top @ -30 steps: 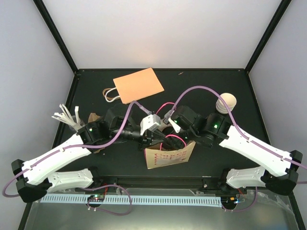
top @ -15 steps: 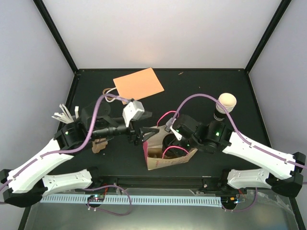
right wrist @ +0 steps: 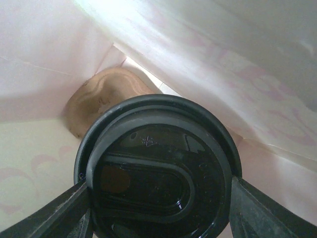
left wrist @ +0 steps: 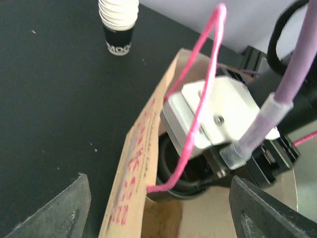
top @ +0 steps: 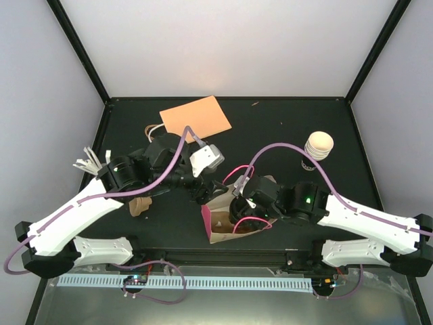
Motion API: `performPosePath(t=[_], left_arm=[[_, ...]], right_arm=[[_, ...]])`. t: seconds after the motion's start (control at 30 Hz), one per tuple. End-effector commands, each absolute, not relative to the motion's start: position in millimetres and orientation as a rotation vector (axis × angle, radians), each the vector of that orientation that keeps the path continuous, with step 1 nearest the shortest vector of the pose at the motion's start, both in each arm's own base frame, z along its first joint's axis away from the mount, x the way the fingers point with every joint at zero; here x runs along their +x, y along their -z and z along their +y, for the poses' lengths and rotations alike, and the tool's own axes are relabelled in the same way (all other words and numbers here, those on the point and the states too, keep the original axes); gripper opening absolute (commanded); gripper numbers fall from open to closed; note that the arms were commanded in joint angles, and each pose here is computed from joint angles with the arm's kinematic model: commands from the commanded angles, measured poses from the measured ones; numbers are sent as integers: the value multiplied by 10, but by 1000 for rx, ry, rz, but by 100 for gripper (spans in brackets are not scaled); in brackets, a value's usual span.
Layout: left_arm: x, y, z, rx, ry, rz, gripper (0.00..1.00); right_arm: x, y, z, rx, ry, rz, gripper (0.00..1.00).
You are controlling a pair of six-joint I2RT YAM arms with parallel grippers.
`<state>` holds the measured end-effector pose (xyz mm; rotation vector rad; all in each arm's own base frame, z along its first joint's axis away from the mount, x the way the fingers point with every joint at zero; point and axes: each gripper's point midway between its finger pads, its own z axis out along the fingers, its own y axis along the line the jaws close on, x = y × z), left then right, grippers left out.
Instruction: Pack the takeout coffee
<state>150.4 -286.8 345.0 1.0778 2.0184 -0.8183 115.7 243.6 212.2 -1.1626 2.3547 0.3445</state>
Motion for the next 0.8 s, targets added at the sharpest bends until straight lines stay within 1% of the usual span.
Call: performPosePath(t=[0.0, 0.13, 0.33, 0.4, 0.5, 0.6, 0.73, 0.77], left_arm=[[1335, -3306, -2822, 1193, 837, 2072, 77], [1323, -3155, -2837, 1243, 802, 2132, 64], [1391, -2967, -2826, 1271, 700, 2191, 55], [1436, -2914, -2811, 1265, 657, 2205, 50], [1513, -2878, -2786, 1252, 594, 2214, 39], [1613, -2926, -2742, 1219, 527, 2205, 24], [1673, -3074, -2773, 1200, 525, 2148, 5], [1689, -3120, -2780, 1194, 524, 2132, 2]], right_arm=[[1205, -2217, 2449, -1107, -362, 2307, 57], [1207, -2223, 2442, -1103, -365, 2298, 57], [1203, -2249, 2440, -1100, -375, 2286, 57], [1196, -2259, 2438, -1098, -382, 2282, 57], [1166, -2274, 2444, -1107, -395, 2271, 57], [1123, -2274, 2460, -1125, -407, 2258, 57], [1060, -2254, 2493, -1162, -405, 2237, 57], [1043, -2245, 2510, -1172, -399, 2229, 57]])
